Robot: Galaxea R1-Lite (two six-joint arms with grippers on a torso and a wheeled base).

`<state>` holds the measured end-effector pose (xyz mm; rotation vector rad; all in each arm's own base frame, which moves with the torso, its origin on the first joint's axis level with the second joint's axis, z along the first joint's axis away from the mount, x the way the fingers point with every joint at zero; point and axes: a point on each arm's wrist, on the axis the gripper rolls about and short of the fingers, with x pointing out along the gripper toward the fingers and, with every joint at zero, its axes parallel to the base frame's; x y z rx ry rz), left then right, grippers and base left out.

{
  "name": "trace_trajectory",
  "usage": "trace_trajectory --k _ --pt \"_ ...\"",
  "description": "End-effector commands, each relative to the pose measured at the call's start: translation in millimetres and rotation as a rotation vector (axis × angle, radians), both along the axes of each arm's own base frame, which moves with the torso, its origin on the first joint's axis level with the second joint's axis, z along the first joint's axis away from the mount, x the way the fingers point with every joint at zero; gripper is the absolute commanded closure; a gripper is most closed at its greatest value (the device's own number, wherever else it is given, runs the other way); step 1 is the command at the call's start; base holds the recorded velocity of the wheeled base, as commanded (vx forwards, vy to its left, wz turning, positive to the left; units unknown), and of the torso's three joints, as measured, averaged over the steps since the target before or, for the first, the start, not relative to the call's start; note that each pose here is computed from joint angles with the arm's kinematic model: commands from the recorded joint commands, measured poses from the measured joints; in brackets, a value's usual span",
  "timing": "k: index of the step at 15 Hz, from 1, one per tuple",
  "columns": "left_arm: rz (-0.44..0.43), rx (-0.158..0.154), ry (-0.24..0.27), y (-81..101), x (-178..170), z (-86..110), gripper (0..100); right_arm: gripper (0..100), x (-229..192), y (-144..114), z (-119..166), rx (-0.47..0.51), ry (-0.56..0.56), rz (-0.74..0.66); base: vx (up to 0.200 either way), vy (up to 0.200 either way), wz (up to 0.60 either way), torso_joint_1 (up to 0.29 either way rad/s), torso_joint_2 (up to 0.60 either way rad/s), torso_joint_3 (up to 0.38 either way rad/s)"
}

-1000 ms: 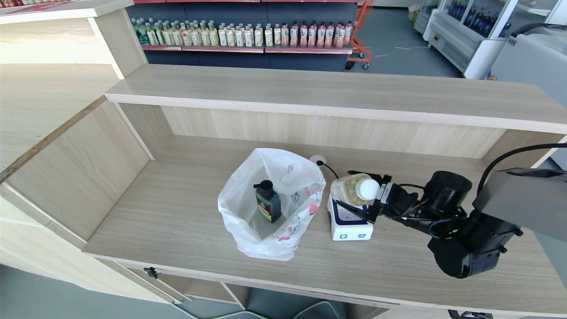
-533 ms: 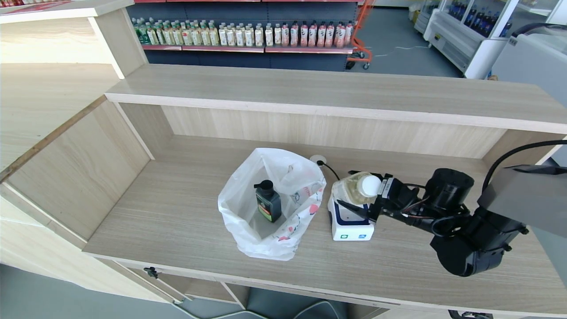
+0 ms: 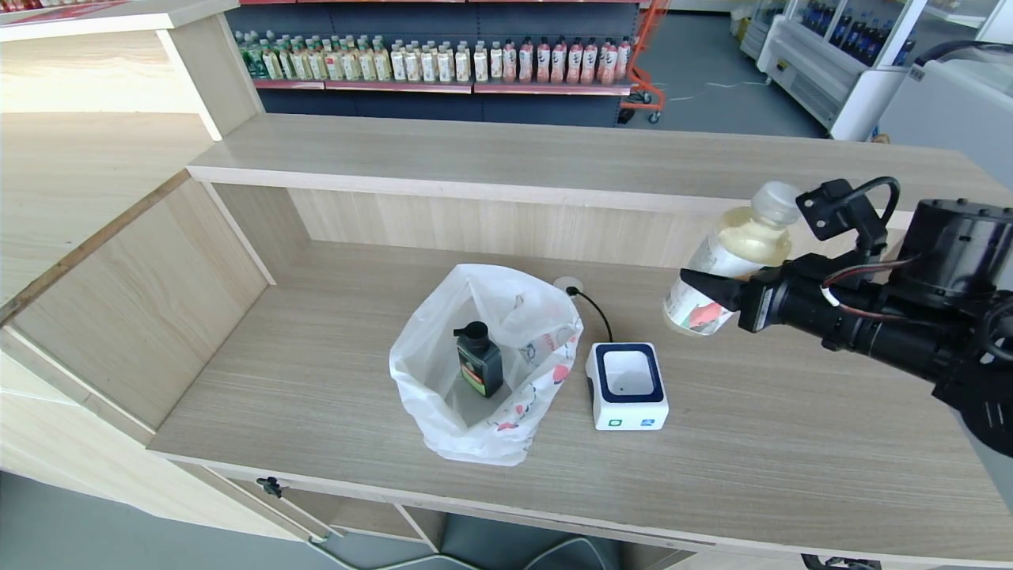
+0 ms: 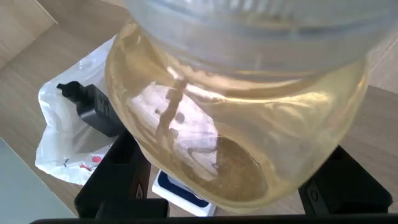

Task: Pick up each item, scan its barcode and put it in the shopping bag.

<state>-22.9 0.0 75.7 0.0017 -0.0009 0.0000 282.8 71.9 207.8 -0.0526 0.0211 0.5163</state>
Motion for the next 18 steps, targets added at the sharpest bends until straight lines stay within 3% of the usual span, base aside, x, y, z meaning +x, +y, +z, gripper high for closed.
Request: trace_trajectory --k 1,4,13,15,18 --pt "0.0 0.0 0.001 0.0 0 0.2 0 100 -41 -7 39 0.103 -0.052 -0.051 0.0 0.0 0.0 0.0 0.0 0.0" --pt "0.0 0.0 0.002 0.0 0 -0.2 0 100 -38 -7 34 0.122 0.027 -0.057 0.0 0.0 0.0 0.0 0.0 0.0" --pt "0.0 0.003 0.002 0.0 0 -0.2 0 100 -30 1 21 0.104 0.072 -0.034 0.0 0.0 0.0 0.0 0.0 0.0" --pt "0.0 0.001 0.001 0.0 0 0.2 0 100 -24 2 18 0.104 0.084 -0.035 0.0 0.2 0.0 0.002 0.0 0.0" --pt "0.0 0.004 0.001 0.0 0 0.2 0 100 3 24 7 0.105 0.066 0.052 0.0 0.133 0.0 -0.002 0.0 0.002"
